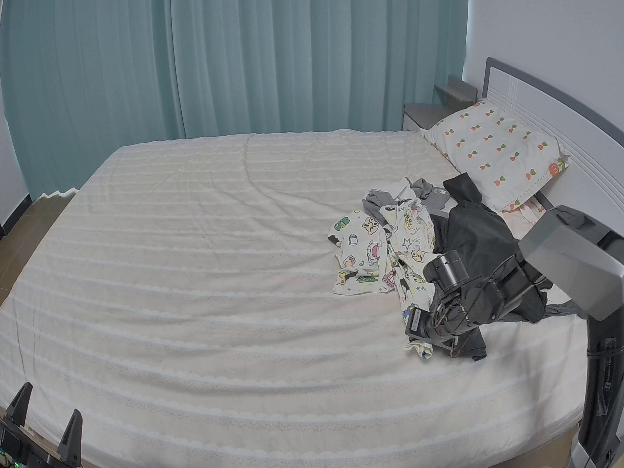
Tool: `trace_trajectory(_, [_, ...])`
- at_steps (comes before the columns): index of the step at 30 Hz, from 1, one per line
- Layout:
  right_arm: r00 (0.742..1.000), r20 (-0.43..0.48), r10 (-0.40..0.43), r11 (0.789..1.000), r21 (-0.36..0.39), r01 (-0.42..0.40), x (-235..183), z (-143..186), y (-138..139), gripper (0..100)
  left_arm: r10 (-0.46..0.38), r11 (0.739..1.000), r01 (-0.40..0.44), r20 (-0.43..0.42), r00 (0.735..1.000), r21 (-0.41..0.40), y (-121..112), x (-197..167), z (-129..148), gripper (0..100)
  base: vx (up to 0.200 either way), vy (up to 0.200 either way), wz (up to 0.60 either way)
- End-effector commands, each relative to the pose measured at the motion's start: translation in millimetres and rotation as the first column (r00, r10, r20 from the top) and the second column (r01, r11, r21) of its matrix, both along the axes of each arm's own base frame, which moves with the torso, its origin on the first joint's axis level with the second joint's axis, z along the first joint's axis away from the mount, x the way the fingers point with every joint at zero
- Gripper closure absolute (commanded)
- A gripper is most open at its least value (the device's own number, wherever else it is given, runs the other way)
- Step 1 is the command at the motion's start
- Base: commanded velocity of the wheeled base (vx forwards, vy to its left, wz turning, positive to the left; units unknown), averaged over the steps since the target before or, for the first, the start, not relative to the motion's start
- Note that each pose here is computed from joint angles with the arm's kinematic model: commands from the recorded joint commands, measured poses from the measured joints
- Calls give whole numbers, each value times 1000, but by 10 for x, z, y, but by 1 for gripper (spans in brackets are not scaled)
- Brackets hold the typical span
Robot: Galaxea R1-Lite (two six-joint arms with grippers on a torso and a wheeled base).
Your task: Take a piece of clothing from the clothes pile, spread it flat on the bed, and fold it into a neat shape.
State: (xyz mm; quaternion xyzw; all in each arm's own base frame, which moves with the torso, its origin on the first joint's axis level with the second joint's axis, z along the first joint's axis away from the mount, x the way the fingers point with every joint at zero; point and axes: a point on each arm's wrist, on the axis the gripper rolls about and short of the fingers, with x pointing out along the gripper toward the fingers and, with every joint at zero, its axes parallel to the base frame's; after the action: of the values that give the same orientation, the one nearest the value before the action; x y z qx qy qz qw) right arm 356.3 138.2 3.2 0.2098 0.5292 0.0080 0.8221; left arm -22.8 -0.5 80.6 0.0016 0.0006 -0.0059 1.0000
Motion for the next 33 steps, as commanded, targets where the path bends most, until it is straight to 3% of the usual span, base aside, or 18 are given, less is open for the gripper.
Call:
trace_trajectory(1, [998,41,41,993,110,-46,-359,478,-178,100,-1,1000,1,0,1000,3,0,0,-53,0,0,0,0])
trace_trajectory(3, [998,43,44,992,115,-48,-371,491,-181,100,-1,1000,1,0,1000,4,0,0,-53,0,0,0,0])
trace_trajectory(4, [993,92,79,980,177,-94,-542,661,-229,100,-1,1000,1,0,1000,6,0,0,-53,0,0,0,0])
trace_trajectory(10, [965,249,80,963,229,-139,-715,938,-292,100,-1,1000,1,4,1000,8,0,0,-49,0,0,0,0])
trace_trajectory(16, [870,484,96,912,308,-272,-920,1450,-325,100,-1,1000,1,6,1000,11,0,0,-47,0,0,0,0])
trace_trajectory(19, [841,534,89,903,314,-294,-949,1563,-334,100,-1,1000,1,6,1000,8,0,0,-47,0,0,0,0])
trace_trajectory(21, [812,577,84,895,315,-316,-968,1650,-331,100,-2,997,13,129,992,-82,0,-97,406,0,0,0,0])
trace_trajectory(22, [812,577,84,895,315,-316,-968,1650,-331,100,-2,997,13,129,992,-82,0,-97,406,0,0,0,0])
trace_trajectory(23, [789,608,94,880,319,-351,-981,1708,-288,100,-24,980,52,150,988,-190,-5,-93,834,0,0,0,0])
trace_trajectory(26, [742,659,119,847,322,-423,-1041,1813,-187,100,-159,976,166,62,985,-137,-31,124,1032,0,0,0,0])
trace_trajectory(29, [688,711,147,803,320,-503,-1104,1931,-43,100,-349,928,339,-41,936,-154,-75,395,1150,0,0,0,0])
trace_trajectory(32, [635,756,157,761,317,-566,-1165,2104,120,100,-459,884,437,-126,879,-167,-113,709,1185,0,0,0,0])
trace_trajectory(33, [634,757,159,759,317,-569,-1168,2108,128,100,-465,881,443,-127,876,-166,-115,721,1186,0,0,0,0])
